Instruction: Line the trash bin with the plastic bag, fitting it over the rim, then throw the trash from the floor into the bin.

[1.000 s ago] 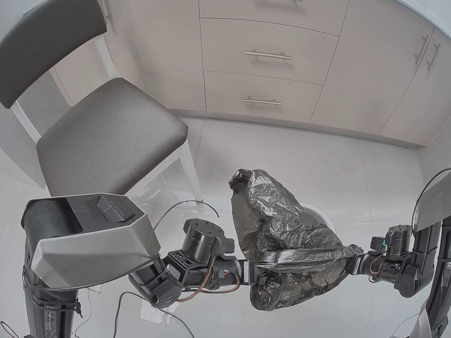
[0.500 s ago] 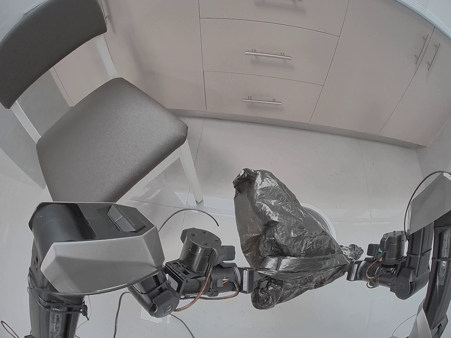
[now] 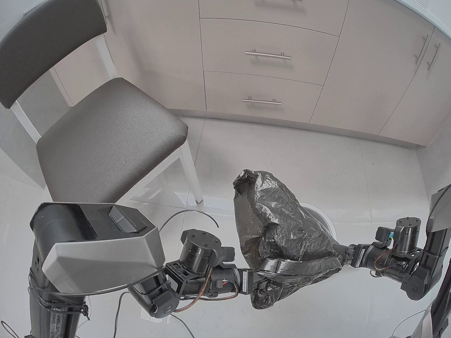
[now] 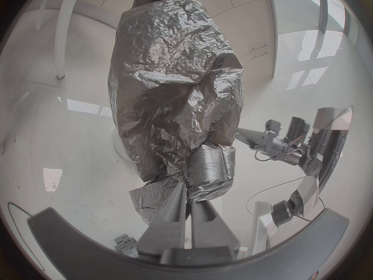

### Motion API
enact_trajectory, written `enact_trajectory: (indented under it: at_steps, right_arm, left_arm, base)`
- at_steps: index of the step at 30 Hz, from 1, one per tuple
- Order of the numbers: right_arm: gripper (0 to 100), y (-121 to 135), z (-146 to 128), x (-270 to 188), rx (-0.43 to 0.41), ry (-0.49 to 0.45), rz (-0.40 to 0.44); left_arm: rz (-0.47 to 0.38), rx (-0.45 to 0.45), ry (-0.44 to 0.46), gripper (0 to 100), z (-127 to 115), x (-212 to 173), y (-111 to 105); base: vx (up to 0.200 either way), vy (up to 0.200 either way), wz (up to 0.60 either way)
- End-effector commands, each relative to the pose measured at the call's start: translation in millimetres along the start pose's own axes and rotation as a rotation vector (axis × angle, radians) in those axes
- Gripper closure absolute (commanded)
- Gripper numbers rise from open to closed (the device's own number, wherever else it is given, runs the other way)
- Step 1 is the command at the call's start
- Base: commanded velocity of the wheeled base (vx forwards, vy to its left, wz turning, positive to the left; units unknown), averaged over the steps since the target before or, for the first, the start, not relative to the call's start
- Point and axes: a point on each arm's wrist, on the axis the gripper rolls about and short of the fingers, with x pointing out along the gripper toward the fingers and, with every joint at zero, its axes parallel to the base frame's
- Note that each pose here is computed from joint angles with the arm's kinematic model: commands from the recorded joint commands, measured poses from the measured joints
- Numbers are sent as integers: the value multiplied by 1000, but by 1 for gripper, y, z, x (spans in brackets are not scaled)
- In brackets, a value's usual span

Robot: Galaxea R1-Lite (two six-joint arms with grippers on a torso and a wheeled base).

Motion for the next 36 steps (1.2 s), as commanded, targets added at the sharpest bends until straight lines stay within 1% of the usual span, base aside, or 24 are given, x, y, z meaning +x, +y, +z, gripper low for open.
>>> enact_trajectory:
  at_steps: [1,3,4,7,8,9,12,13,14,15,20,22,24,29,30,36]
  right_arm:
    - [0,56,27,-32,-77,-156,113]
    - [0,72,40,-33,-90,-170,121]
    - [0,72,40,-33,-90,-170,121]
    - [0,106,83,-23,-91,-191,138]
    - [0,113,92,-19,-89,-199,130]
    - [0,125,107,-12,-77,-230,108]
    - [0,149,133,11,-72,-294,77]
    - [0,154,138,17,-74,-311,75]
    - [0,154,138,17,-74,-311,75]
    - [0,164,150,30,-82,-333,76]
    - [0,187,168,43,-130,-353,100]
    - [0,197,170,47,-156,-335,111]
    - [0,201,169,48,-163,-322,114]
    - [0,214,149,60,-197,-251,130]
    - [0,217,141,66,-207,-231,132]
    - [0,225,117,83,-234,-172,136]
  left_arm:
    - [-3,5,5,100,-2,1,-1]
    - [-5,12,12,100,-4,2,-3]
    - [-5,12,12,100,-4,2,-3]
    - [-2,32,15,100,-6,3,-2]
    - [-1,34,18,100,-6,3,-1]
    - [-1,37,17,100,-6,3,-1]
    - [-1,37,14,100,-6,3,-1]
    - [0,36,16,100,-6,3,-1]
    - [0,36,16,100,-6,3,-1]
    - [0,36,16,100,-6,3,-1]
    - [-1,37,14,100,-6,3,-1]
    - [-1,37,14,100,-6,3,-1]
    - [-1,37,14,100,-6,3,-1]
    - [0,37,12,100,-6,3,-1]
    - [0,37,12,100,-6,3,-1]
    - [0,37,12,100,-6,4,-1]
  base:
    - [0,0,0]
    - [0,0,0]
    - [0,0,0]
    - [0,0,0]
    - [0,0,0]
    - [0,0,0]
    - [0,0,0]
    - [0,0,0]
    - [0,0,0]
    - [0,0,0]
    - [0,0,0]
    - [0,0,0]
    - [0,0,0]
    - [0,0,0]
    - [0,0,0]
    - [0,0,0]
